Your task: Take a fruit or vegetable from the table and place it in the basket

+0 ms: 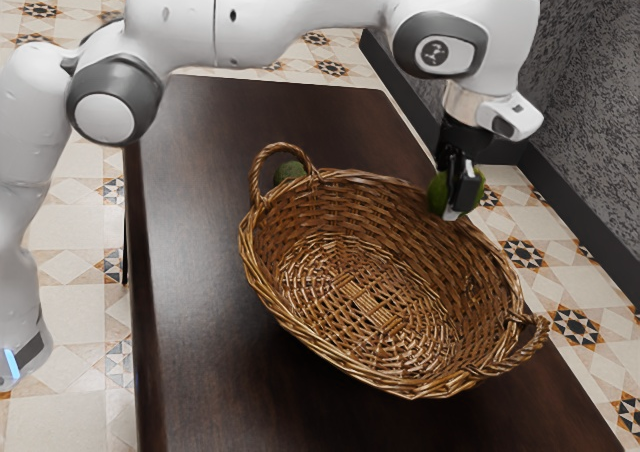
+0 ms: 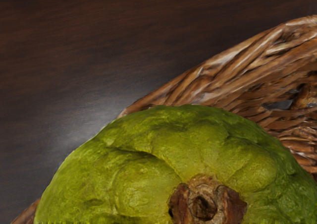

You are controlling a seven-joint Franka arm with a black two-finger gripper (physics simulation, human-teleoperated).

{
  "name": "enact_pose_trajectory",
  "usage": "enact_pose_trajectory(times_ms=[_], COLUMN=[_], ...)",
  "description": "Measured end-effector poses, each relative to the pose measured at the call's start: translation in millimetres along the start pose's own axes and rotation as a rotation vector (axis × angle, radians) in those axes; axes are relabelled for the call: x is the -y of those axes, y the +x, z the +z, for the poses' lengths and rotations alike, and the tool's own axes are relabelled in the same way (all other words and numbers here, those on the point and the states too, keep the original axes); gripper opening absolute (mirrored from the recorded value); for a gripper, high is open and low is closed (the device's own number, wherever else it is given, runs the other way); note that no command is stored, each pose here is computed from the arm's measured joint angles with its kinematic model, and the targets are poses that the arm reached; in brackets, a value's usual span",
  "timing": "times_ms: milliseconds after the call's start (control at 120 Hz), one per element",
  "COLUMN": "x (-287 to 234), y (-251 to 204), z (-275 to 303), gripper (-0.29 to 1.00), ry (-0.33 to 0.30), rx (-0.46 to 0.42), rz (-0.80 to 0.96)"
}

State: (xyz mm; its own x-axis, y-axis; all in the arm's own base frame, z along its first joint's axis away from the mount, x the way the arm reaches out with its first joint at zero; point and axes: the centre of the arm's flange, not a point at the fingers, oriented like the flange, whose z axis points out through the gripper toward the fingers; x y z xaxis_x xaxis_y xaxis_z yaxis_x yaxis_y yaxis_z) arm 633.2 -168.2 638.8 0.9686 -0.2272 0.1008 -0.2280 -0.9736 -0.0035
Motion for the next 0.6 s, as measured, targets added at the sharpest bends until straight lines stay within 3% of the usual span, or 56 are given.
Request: enact_pose_trajectory(times_ms=[308,433,600], x=[-53.3,-54.8,-54.8], y=[-2.8,-3.1,-3.0], z=[1.8,2.8,3.4], gripper=[0.32,0.54,0.65], ry=[-0.035,-0.038,-0.041], rx=[0.004,0.009,0.01], rz=[0.091,0.094,0.093])
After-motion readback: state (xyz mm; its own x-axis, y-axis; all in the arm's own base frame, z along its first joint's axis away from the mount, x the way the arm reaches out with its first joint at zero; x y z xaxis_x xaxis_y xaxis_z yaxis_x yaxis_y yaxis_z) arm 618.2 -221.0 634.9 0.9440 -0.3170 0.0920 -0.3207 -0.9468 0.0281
